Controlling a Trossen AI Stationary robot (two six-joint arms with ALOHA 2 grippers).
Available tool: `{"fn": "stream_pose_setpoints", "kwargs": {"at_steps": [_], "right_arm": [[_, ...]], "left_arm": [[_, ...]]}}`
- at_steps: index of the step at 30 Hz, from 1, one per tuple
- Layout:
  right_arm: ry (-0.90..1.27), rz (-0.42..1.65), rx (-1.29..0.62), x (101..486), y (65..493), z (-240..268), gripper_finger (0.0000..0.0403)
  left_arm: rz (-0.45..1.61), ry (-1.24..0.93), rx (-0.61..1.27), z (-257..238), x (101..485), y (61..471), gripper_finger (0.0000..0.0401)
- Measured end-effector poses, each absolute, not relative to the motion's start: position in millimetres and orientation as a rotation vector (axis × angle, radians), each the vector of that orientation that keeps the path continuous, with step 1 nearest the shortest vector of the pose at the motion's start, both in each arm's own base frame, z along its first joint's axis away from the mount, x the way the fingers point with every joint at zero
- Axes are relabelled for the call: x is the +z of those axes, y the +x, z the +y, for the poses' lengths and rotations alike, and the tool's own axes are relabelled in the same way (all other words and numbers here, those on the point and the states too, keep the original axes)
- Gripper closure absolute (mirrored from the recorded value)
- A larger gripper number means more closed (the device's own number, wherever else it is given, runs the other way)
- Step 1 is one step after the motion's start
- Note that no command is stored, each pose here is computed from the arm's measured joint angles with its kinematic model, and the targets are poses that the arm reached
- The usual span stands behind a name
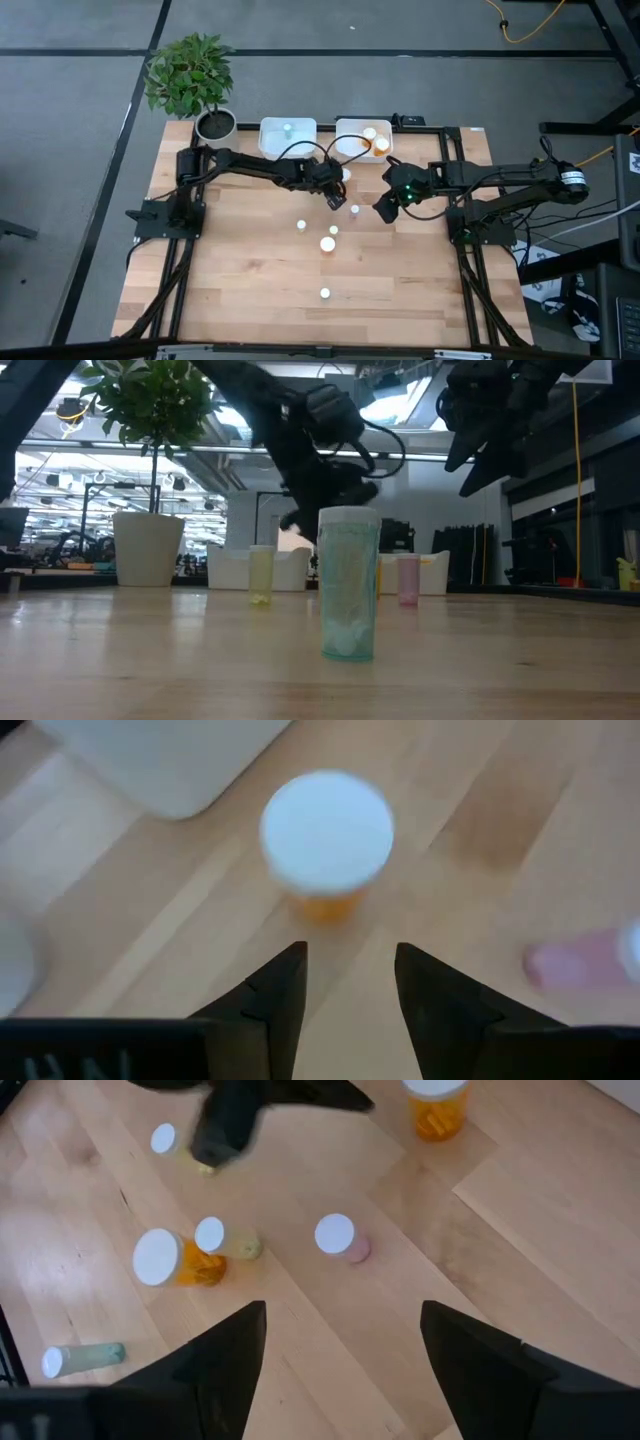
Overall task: Pick and place medicine bottles into bin by pill shape (circle, oval)
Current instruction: Put the top orange capsule bottle into the right white bin
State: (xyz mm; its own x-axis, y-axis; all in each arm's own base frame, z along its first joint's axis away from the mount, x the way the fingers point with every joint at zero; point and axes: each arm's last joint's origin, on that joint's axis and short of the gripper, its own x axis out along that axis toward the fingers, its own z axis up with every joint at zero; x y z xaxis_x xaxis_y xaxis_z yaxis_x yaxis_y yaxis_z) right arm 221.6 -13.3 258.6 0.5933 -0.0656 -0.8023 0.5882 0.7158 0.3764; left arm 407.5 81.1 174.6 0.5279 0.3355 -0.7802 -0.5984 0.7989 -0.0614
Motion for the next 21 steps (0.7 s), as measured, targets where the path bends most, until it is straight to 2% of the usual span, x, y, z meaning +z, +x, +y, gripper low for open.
{"fn": "stream_pose_setpoints", "kwargs": {"at_steps": [6,11,16,21], "right_arm": [[0.655,0.849,-0.397,259.6,222.9,-13.3,0.0134],[0.621,0.75,-0.41,265.0,229.2,-15.3,0.0134],[0.619,0.618,-0.418,273.4,236.9,-17.2,0.0134],[0.637,0.526,-0.522,277.0,238.8,-21.3,0.0124]], "left_arm": [[1.05,-0.368,0.598,67.5,200.3,373.7,0.0255],[1.157,-0.418,0.684,61.1,231.6,338.4,0.0255],[1.18,-0.413,0.775,53.0,265.4,304.2,0.0255],[1.158,-0.421,0.864,44.0,291.5,274.7,0.0255]]}}
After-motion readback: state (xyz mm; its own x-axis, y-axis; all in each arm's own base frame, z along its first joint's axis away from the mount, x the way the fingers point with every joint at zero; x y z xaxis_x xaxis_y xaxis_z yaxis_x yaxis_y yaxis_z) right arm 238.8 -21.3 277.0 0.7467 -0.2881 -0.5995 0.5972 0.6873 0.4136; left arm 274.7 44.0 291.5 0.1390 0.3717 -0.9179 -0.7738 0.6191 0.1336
